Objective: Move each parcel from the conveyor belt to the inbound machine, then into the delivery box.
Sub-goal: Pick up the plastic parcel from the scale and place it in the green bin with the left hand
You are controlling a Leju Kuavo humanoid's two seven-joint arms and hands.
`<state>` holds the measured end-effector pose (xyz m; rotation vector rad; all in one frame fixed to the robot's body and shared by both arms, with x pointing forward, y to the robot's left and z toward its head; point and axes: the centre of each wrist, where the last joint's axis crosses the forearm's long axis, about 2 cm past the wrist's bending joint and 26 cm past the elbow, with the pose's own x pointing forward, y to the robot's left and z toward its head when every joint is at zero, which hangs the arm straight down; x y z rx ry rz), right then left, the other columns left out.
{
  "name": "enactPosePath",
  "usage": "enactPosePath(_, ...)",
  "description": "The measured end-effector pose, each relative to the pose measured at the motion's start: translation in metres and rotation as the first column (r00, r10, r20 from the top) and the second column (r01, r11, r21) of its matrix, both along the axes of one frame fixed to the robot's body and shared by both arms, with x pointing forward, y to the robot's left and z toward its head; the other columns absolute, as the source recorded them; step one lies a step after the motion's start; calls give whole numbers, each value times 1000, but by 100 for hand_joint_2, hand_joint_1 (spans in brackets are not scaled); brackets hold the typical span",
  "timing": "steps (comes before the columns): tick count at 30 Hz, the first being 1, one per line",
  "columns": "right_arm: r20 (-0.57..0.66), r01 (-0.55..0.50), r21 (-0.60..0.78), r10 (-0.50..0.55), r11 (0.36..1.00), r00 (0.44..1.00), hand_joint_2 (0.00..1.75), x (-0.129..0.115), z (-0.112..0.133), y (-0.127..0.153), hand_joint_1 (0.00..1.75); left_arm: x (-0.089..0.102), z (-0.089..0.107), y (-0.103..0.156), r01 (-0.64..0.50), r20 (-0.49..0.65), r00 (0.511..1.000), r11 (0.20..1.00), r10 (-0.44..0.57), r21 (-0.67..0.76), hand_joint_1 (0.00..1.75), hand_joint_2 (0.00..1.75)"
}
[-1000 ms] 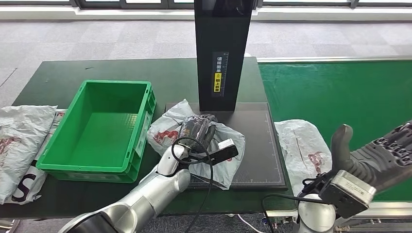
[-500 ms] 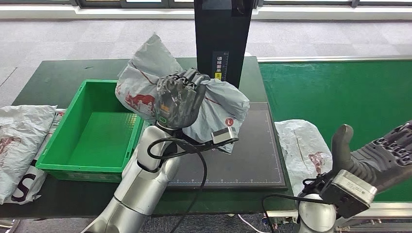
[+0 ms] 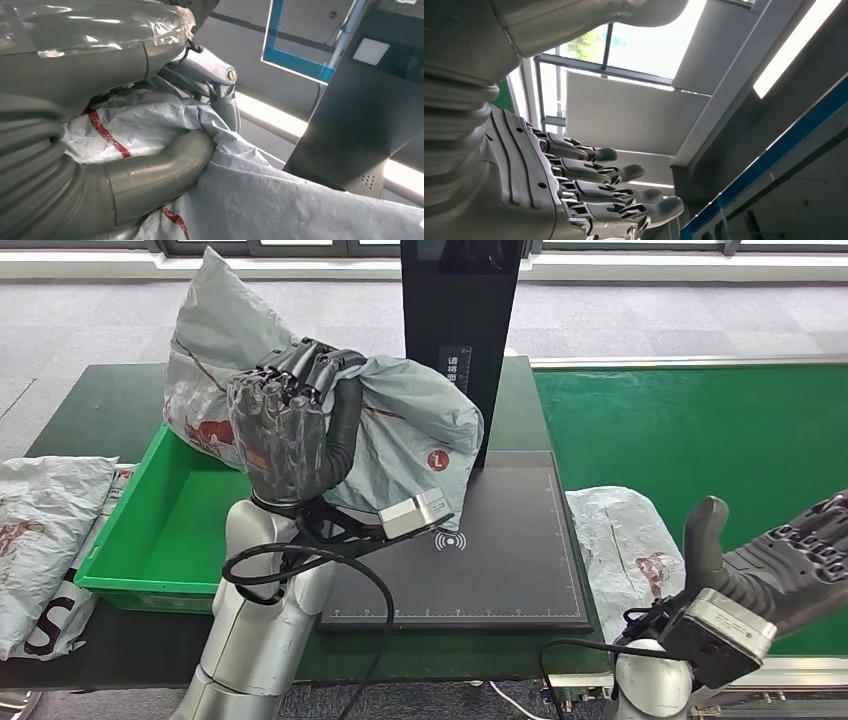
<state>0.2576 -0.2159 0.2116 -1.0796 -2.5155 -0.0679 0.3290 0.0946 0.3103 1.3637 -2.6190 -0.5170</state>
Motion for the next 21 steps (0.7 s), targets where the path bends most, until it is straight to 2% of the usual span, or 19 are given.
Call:
enactPosePath(3, -2, -1, 6, 1, 1000, 1000, 175, 0, -1, 0, 0, -1, 6, 9, -72, 10, 997, 997, 73, -25, 175, 175)
enactPosePath(5, -5, -2, 8, 2, 1000, 1000, 175, 0, -1, 0, 0, 7, 5, 18, -129, -35, 991, 989, 127, -68, 175, 175)
enactPosePath(8, -11, -6, 7, 6, 1000, 1000, 175, 1, -3, 1, 0, 35, -11, 47, -234, -174, 962, 965, 212, -115, 175, 175)
enactPosePath(10, -13, -10, 6, 10, 1000, 1000, 175, 1, -3, 2, 0, 55, -27, 73, -302, -262, 928, 948, 267, -103, 175, 175)
enactPosePath(12, -14, -12, 5, 12, 1000, 1000, 175, 1, -3, 2, 0, 67, -39, 92, -348, -313, 899, 934, 307, -80, 175, 175)
enactPosePath(16, -17, -15, 5, 15, 1000, 1000, 175, 2, -4, 3, 0, 78, -52, 111, -391, -360, 864, 920, 351, -42, 175, 175)
enactPosePath(21, -19, -17, 4, 17, 1000, 1000, 175, 2, -5, 4, 0, 83, -58, 122, -412, -382, 846, 911, 372, -23, 175, 175)
